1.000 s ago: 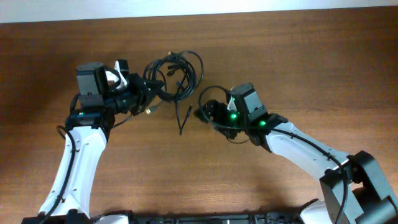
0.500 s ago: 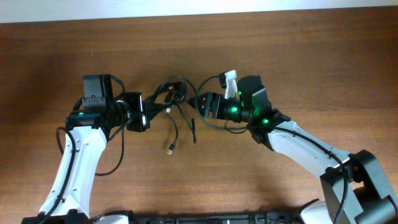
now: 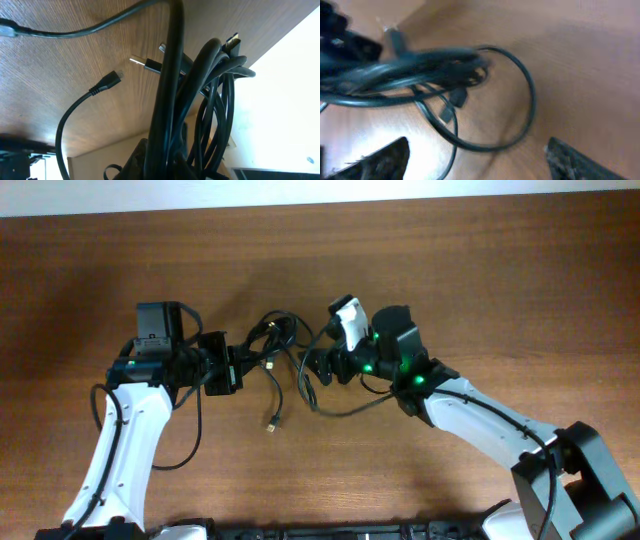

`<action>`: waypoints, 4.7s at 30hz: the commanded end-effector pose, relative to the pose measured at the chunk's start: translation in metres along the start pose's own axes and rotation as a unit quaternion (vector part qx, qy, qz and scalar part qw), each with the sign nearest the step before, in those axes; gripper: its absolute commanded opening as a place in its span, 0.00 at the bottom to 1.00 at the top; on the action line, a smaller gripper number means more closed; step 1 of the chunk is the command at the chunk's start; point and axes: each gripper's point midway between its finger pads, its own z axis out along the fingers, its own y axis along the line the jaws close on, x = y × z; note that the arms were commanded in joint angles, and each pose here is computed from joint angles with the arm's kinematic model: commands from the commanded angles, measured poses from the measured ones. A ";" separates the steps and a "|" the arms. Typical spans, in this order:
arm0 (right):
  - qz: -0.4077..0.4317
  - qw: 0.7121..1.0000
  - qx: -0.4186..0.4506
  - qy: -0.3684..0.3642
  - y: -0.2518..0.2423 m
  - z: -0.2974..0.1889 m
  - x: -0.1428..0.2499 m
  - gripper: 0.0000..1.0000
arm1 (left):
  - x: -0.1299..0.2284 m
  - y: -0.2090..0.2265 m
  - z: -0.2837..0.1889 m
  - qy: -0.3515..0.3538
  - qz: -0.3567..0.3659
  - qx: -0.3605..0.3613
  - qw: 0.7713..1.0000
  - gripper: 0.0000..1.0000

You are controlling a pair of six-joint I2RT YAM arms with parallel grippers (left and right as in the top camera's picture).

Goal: Untangle cables

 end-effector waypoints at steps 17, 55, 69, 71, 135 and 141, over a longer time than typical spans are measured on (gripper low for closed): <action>0.000 0.996 0.042 0.076 0.014 0.005 0.040 0.04 | -0.011 -0.010 -0.007 -0.037 0.001 0.021 0.999 0.00; 0.104 0.981 -0.148 0.075 0.071 -0.032 0.014 0.74 | 0.025 -0.085 -0.021 -0.178 0.473 0.067 0.861 0.00; 0.085 0.995 -0.017 0.050 0.045 -0.013 0.014 0.04 | 0.058 -0.077 -0.016 -0.088 0.491 0.081 0.863 0.00; 0.086 0.994 -0.038 0.055 0.052 -0.014 0.015 0.04 | 0.053 -0.080 -0.017 -0.106 0.519 0.076 0.845 0.00; 0.529 0.806 -0.188 -0.186 -0.006 -0.120 -0.153 0.04 | 0.074 -0.034 0.043 -0.165 0.734 -0.070 0.655 0.00; 0.520 0.808 -0.195 -0.197 -0.004 -0.124 -0.159 0.04 | 0.074 -0.034 0.043 -0.165 0.734 -0.070 0.655 0.00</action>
